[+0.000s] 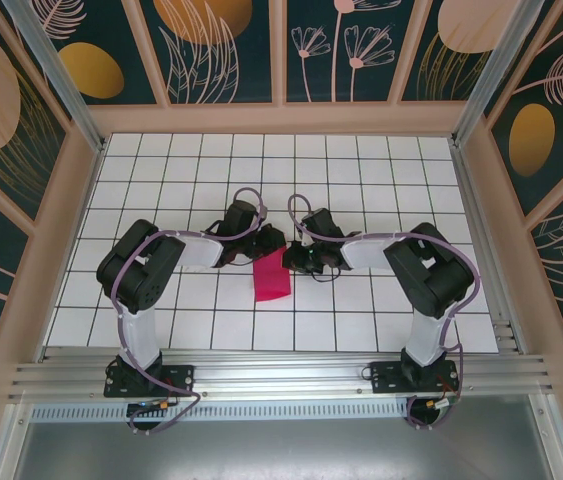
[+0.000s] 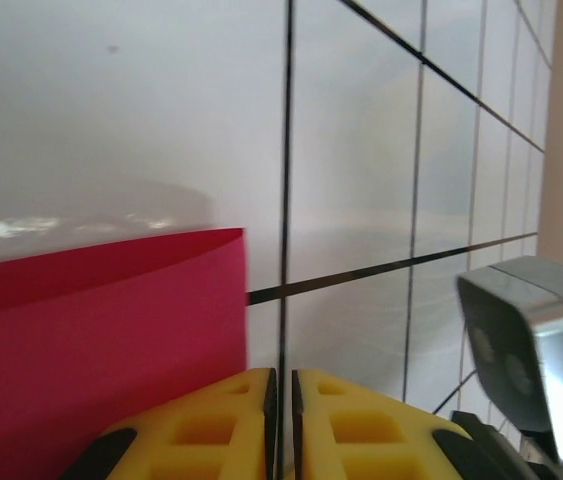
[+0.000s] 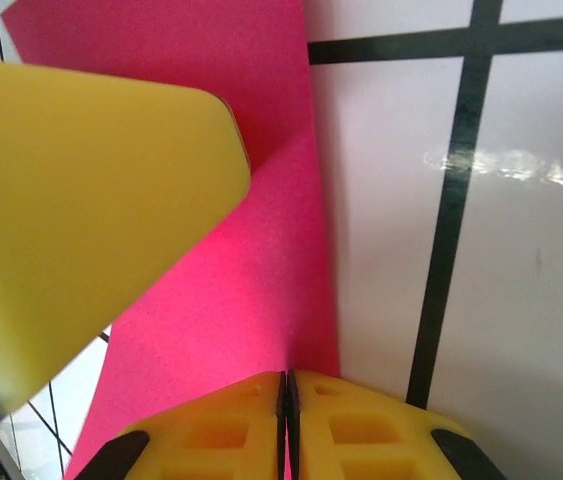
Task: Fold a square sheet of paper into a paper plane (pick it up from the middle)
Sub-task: Fold the square sheet of paper in half at the center of the table.
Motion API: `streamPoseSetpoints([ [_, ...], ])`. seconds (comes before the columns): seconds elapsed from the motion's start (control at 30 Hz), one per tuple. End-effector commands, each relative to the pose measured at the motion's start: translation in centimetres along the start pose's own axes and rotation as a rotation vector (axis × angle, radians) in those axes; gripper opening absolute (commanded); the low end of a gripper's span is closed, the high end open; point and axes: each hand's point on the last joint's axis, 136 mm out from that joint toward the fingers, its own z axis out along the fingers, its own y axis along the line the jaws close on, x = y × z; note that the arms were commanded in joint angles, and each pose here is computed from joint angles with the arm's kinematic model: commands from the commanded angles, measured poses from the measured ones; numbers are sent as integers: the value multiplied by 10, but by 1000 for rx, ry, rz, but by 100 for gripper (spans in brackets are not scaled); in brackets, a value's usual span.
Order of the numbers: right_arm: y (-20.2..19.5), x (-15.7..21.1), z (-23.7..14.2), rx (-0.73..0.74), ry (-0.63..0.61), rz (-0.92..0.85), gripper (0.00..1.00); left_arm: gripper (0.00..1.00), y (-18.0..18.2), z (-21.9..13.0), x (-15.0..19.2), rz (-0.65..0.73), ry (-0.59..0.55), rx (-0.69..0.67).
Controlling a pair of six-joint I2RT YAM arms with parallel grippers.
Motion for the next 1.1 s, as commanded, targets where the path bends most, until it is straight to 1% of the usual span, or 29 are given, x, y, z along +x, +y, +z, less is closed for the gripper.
streamPoseSetpoints([
  [0.0, -7, 0, 6, 20, 10, 24, 12, 15, -9, 1, -1, 13, 3, 49],
  [0.27, -4, 9, 0, 15, 42, -10, 12, 13, 31, 7, 4, -18, 7, -111],
  [0.57, -3, 21, -4, 14, 78, -39, 12, 12, 57, 11, 6, -48, 0, -214],
  [0.73, -5, 39, -3, 25, 126, -50, 12, 11, 65, 10, 6, -57, -9, -251],
  [1.07, -4, 71, -4, 40, 185, -73, 12, 11, 71, 11, 5, -74, -22, -273],
])
